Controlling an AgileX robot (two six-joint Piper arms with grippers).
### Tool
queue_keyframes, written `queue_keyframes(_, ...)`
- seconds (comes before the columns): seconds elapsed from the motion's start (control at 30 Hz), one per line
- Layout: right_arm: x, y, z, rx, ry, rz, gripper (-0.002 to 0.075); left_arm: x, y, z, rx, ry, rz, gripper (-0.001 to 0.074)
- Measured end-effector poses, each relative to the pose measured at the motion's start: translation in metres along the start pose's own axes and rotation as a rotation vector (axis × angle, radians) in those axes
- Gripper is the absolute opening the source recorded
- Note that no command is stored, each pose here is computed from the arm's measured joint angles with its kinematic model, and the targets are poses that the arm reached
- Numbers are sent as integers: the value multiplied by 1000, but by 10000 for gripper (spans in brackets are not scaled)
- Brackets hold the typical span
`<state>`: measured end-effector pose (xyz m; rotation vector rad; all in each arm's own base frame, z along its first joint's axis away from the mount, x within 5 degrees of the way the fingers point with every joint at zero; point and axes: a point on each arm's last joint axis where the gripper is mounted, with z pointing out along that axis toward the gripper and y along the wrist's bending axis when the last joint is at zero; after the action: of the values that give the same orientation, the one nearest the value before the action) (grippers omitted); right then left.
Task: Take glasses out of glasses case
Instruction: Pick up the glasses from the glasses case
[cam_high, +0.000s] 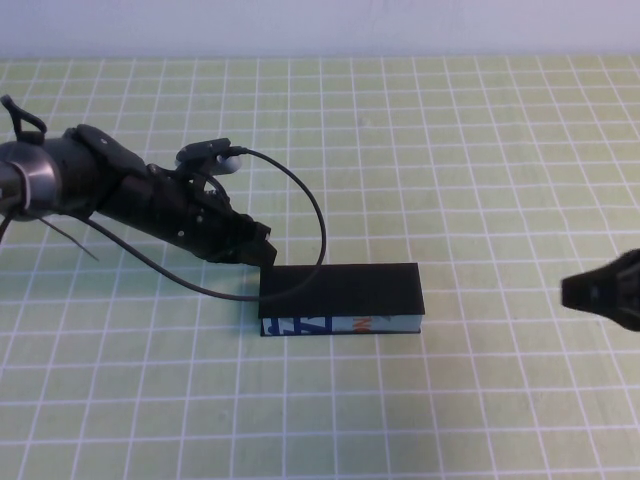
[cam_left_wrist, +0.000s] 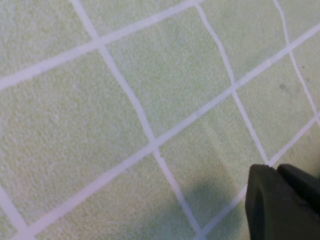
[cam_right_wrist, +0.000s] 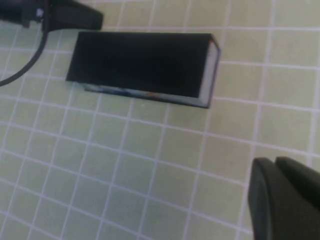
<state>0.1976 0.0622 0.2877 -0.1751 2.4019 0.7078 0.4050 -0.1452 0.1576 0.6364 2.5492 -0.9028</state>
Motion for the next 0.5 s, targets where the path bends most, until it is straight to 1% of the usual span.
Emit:
queue_keyframes(0.1, -18, 24, 30, -60, 86, -116, -18, 0, 0, 0, 1, 1, 0, -4)
queue_keyframes(0.2, -28, 56, 59, -96, 157, -291, -18, 0, 0, 0, 1, 1, 0, -4)
queue_keyframes(0.27, -29, 78, 79, -109, 203, -437, -18, 0, 0, 0, 2, 1, 0, -4)
queue_keyframes(0.4, -22, 107, 108, -108, 272, -756, -18, 0, 0, 0, 1, 4, 1, -4)
queue_keyframes(0.5, -17, 118, 127, -97, 279, -938, -8, 0, 0, 0, 1, 4, 1, -4)
